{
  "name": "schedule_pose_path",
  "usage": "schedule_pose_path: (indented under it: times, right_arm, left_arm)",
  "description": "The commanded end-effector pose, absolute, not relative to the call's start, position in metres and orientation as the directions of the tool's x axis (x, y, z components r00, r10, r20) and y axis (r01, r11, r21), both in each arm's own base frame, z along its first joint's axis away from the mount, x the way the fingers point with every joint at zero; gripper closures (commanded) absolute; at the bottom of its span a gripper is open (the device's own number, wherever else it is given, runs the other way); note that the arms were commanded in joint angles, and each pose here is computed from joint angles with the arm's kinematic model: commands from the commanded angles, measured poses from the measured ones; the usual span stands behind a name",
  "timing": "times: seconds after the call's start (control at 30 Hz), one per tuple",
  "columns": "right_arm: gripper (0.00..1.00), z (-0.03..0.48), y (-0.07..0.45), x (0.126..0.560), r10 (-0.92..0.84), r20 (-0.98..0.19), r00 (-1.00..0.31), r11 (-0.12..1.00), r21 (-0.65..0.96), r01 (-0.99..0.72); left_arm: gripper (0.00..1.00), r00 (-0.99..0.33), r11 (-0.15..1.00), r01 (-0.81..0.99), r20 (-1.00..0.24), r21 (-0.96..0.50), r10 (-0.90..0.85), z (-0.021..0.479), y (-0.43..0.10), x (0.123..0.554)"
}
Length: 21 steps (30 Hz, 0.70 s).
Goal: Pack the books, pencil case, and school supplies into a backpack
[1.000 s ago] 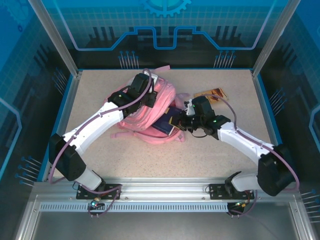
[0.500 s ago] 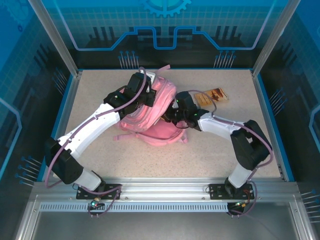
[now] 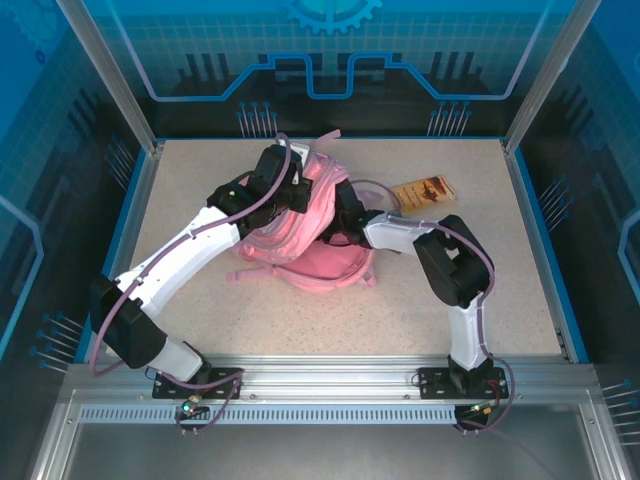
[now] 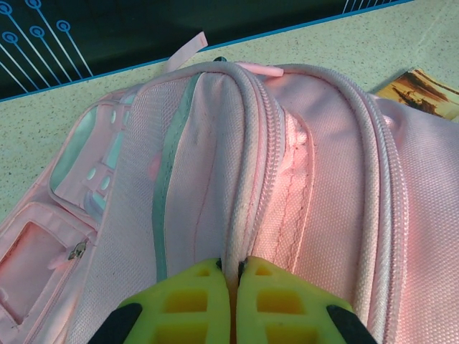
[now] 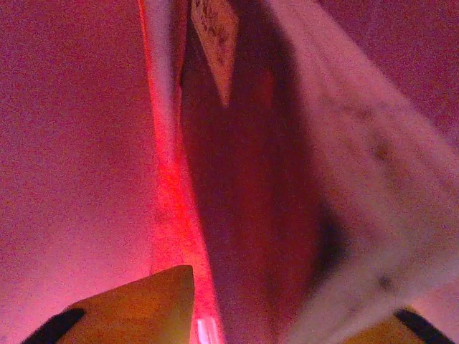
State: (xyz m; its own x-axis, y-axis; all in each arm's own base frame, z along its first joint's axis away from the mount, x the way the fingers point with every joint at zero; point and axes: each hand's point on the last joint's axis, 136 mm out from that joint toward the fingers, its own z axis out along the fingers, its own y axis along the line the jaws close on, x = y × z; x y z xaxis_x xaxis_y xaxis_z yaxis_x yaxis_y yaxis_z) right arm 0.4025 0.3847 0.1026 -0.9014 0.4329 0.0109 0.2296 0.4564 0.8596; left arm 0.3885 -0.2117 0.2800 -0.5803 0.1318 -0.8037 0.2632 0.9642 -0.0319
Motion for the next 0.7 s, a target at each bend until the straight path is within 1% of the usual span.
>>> schedule_pose_path:
  times: [0.0, 0.07, 0.13, 0.27, 0.33, 0.43, 0.57, 0.67]
  right_arm:
    - [0.50, 0.115, 0.401, 0.394, 0.369, 0.018, -0.929, 0.438, 0.878, 0.191]
    - [0.44, 0.117, 0.392, 0.391, 0.373, 0.009, -0.928, 0.445, 0.876, 0.188]
    - [0.40, 0.125, 0.380, 0.389, 0.382, -0.002, -0.924, 0.449, 0.874, 0.184]
    - [0.40, 0.140, 0.355, 0.381, 0.398, -0.021, -0.917, 0.463, 0.868, 0.181]
    - [0.42, 0.145, 0.346, 0.374, 0.403, -0.017, -0.915, 0.467, 0.864, 0.190]
    - [0.46, 0.153, 0.335, 0.364, 0.405, -0.026, -0.914, 0.466, 0.866, 0.183]
    - [0.62, 0.169, 0.322, 0.353, 0.414, -0.036, -0.909, 0.452, 0.875, 0.171]
    - [0.72, 0.178, 0.306, 0.344, 0.429, -0.051, -0.902, 0.460, 0.871, 0.170]
  left_arm:
    - [0.95, -0.432, 0.956, 0.269, -0.902, -0.119, 0.009, 0.349, -0.217, 0.394]
    - [0.95, -0.440, 0.958, 0.262, -0.898, -0.118, 0.010, 0.345, -0.215, 0.395]
    - [0.95, -0.447, 0.959, 0.257, -0.894, -0.121, 0.007, 0.342, -0.213, 0.395]
    - [0.95, -0.457, 0.961, 0.245, -0.889, -0.125, 0.001, 0.338, -0.209, 0.397]
    - [0.94, -0.463, 0.962, 0.240, -0.887, -0.127, -0.001, 0.336, -0.207, 0.398]
    - [0.94, -0.471, 0.965, 0.230, -0.882, -0.127, -0.004, 0.332, -0.204, 0.399]
    - [0.94, -0.485, 0.967, 0.219, -0.875, -0.129, -0.006, 0.326, -0.201, 0.400]
    - [0.95, -0.501, 0.969, 0.214, -0.866, -0.126, -0.002, 0.318, -0.198, 0.399]
